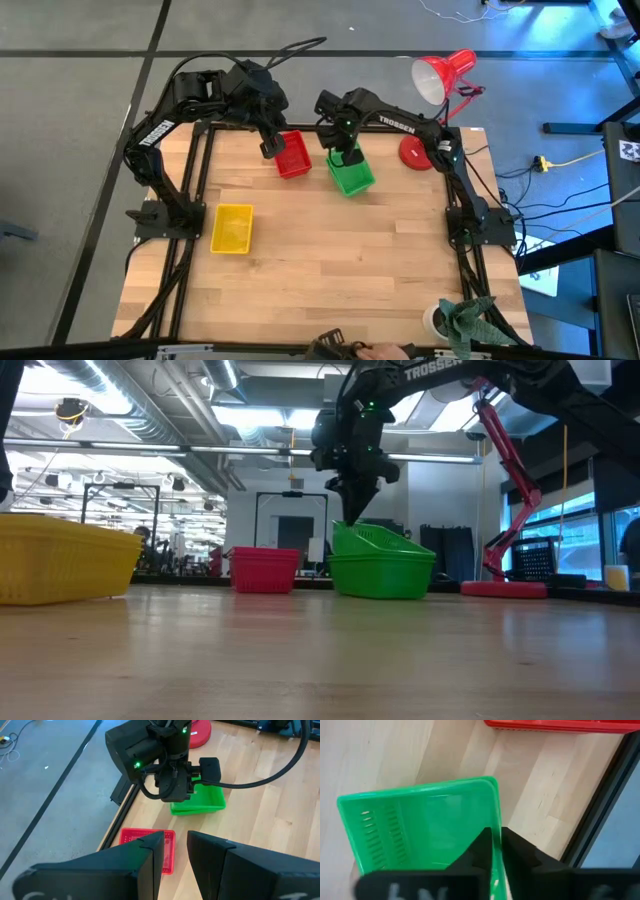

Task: Stack baskets by color
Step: Stack the bottom green bin on the green bin

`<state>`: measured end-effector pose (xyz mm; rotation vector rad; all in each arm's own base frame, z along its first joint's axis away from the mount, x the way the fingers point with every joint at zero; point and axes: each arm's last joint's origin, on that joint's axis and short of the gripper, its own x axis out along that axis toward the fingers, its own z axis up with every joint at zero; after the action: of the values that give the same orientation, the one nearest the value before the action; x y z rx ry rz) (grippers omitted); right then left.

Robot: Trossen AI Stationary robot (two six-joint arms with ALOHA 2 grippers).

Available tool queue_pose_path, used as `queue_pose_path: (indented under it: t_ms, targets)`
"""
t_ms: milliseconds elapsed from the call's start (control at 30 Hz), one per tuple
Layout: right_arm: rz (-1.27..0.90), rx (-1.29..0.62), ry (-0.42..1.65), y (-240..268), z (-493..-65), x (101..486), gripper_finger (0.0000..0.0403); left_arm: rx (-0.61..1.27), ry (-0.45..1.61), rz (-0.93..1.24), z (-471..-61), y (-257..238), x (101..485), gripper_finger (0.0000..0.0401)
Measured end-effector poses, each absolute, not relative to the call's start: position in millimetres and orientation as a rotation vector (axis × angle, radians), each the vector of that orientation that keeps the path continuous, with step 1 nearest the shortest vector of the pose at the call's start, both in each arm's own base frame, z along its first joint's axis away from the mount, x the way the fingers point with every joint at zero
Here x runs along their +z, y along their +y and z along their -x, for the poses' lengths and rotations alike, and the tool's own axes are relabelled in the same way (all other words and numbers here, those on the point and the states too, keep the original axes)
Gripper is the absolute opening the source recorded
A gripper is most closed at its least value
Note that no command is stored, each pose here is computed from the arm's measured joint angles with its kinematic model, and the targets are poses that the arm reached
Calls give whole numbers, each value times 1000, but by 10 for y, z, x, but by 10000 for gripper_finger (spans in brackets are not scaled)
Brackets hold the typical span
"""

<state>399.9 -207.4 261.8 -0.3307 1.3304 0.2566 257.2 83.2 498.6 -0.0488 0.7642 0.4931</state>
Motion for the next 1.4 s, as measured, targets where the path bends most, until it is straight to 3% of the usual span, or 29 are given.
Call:
queue_pose_path:
  t_ms: [100,333,867,1233,1400]
  targets:
    - [332,258,1333,-2076,-3996,2617,11,493,764,49,-2572,832,4986,77]
    - [311,264,1339,-2067,-3986,2615,5,493,764,49,-2572,832,4986,77]
    - [239,324,1265,-2014,-4009,2637,59,493,764,49,-2572,832,4986,77]
    - [269,217,1239,-1938,-4055,2905,54,493,764,48,-2570,831,4987,77]
    - [231,176,1228,-1953,-4067,2895,19,493,764,49,-2570,832,4987,77]
